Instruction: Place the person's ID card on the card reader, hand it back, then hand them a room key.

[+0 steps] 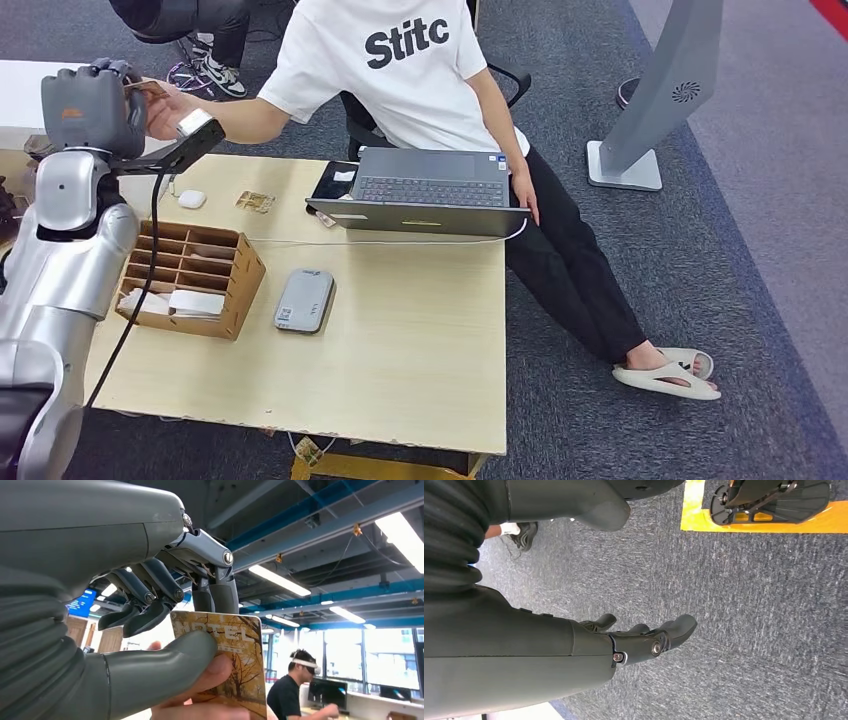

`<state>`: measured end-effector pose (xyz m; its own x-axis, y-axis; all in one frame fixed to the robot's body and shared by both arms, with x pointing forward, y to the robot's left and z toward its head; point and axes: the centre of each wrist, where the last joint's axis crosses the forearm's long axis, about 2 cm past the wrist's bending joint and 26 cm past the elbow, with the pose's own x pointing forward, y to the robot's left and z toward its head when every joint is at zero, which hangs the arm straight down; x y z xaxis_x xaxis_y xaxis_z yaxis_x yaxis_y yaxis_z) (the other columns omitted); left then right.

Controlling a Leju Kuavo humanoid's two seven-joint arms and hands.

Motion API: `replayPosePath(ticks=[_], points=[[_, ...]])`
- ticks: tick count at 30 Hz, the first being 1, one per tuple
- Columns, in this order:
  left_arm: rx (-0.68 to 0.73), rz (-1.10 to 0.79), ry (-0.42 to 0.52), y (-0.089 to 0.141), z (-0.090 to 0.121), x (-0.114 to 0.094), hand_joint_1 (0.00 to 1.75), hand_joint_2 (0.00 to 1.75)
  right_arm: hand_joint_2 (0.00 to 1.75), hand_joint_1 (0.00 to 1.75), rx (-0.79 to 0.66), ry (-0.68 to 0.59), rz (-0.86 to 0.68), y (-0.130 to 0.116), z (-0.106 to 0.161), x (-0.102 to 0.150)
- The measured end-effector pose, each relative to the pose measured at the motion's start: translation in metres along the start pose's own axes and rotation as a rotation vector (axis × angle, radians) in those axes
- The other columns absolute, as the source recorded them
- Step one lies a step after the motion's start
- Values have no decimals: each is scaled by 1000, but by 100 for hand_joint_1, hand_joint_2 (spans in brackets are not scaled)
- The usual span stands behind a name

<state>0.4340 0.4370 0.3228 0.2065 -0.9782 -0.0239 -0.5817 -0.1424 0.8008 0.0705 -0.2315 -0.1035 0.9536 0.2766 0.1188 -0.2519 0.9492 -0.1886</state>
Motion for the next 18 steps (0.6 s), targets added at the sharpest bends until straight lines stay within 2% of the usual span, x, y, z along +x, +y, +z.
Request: replayPosePath(ticks=[6,7,10,11,18], points=[[-29,35,-14,-12,2,18,175,175,175,0,-1,-3,-1,-1,0,2],[-30,38,-17,-13,2,20,137,175,175,0,-1,-3,-2,-1,0,2],[-34,42,-26,-16,5,25,7,175,175,0,-1,-3,-2,-1,0,2],[-32,45,-27,-17,6,26,0,175,175,0,-1,-3,-2,-1,0,2],[-35,117,-47,-26,21,32,0,175,175,0,-1,-4,-12,-1,0,2]])
